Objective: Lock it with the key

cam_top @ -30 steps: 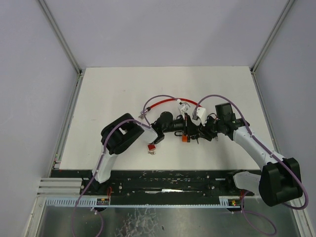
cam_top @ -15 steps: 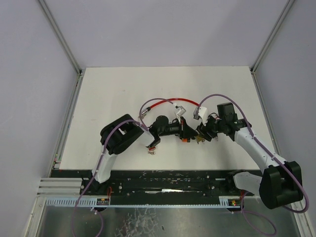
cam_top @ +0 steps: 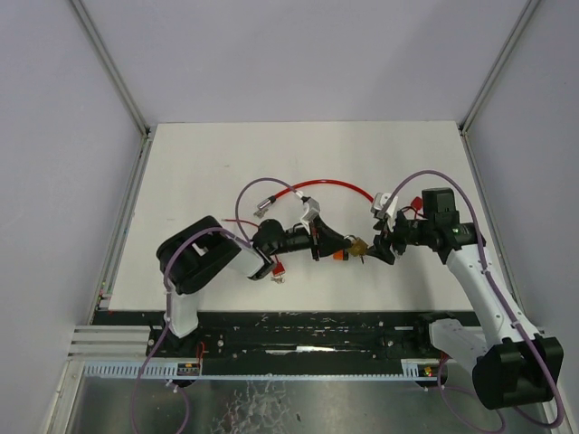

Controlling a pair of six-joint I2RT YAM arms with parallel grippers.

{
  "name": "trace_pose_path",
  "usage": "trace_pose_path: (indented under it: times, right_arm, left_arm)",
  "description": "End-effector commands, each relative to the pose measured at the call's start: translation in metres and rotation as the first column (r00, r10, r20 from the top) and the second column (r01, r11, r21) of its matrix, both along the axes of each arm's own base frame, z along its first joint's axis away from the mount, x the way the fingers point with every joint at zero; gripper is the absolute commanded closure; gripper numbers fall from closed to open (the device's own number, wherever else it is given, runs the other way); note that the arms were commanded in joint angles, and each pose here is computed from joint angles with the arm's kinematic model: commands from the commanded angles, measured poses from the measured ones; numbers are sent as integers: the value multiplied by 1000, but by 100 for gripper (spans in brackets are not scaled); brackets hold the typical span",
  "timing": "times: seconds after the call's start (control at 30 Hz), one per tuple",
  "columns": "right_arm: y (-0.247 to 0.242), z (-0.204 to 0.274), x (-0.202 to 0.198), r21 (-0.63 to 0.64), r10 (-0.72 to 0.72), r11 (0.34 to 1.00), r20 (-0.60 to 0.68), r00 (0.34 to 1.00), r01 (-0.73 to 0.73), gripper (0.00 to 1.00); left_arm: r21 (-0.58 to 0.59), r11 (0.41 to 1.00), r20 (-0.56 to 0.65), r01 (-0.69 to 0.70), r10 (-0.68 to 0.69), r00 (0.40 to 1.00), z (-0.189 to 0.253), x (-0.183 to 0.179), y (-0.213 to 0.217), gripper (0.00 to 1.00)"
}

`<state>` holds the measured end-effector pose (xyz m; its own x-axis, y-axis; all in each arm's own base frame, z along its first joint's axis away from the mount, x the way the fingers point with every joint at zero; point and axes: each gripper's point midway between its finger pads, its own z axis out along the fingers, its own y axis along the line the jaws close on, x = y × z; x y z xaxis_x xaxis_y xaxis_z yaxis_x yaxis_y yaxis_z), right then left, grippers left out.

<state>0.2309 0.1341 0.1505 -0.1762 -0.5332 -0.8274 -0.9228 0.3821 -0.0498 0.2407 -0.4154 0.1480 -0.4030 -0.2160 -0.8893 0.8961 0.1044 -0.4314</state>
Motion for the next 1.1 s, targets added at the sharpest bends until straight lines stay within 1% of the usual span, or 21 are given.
trace_pose_path:
  times: [0.0,0.03,0.07,0.1,0.13,0.23,0.3,0.4,0.47,0.5,0.57,0.67,0.73,0.83,0.93,1.03,1.07]
  right_arm:
    - [19,47,-19,115,131,983,99,986,-142,21]
    - [22,56,-22,135,151,977,119,981,-167,18]
    - [26,63,-26,157,177,968,139,974,-198,12]
    - [30,69,-30,180,203,957,156,967,-229,4]
    - [34,75,-34,202,235,942,180,955,-269,0]
    - [42,90,-38,233,301,905,240,923,-355,0]
    - [43,93,-33,228,313,901,247,917,-369,0]
    - [39,90,-29,243,306,901,228,924,-359,0]
    - [34,91,-28,247,284,905,256,924,-346,0]
    - [34,92,-31,272,264,906,236,935,-324,0]
    - [34,96,-33,289,237,907,249,939,-305,0]
    - [28,104,-34,297,196,914,271,942,-276,0]
    - [23,110,-34,302,171,919,278,945,-255,0]
    - [16,124,-35,312,134,922,295,946,-228,0]
    - [5,135,-32,332,67,928,296,953,-168,0]
    - [2,138,-36,368,54,915,290,955,-163,0]
    - [1,138,-36,380,55,910,283,957,-165,0]
  left_arm:
    - [-126,992,288,3,34,957,58,-10,18,100]
    - [-124,992,311,-5,44,949,59,-11,21,100]
    - [-121,993,332,-10,50,942,60,-12,24,100]
    - [-121,993,350,-10,52,935,63,-13,27,100]
    - [-120,993,368,-6,50,929,64,-14,29,100]
    - [-121,992,421,42,13,907,75,-23,34,100]
    - [-121,989,469,79,-13,883,84,-29,37,100]
    - [-123,984,540,132,-45,840,100,-37,44,100]
    - [-114,979,569,166,-73,819,107,-39,46,100]
    - [-110,976,584,188,-89,807,112,-40,45,100]
    - [-83,968,601,237,-140,787,116,-42,40,100]
    - [-46,957,604,288,-202,771,122,-34,33,100]
    - [-50,945,603,323,-229,764,133,-28,29,100]
    - [-78,933,622,352,-230,748,159,-16,28,100]
    - [-80,929,654,361,-225,723,177,-5,27,100]
    - [-78,920,668,384,-238,705,191,3,22,100]
    - [-76,914,658,398,-253,709,192,4,19,100]
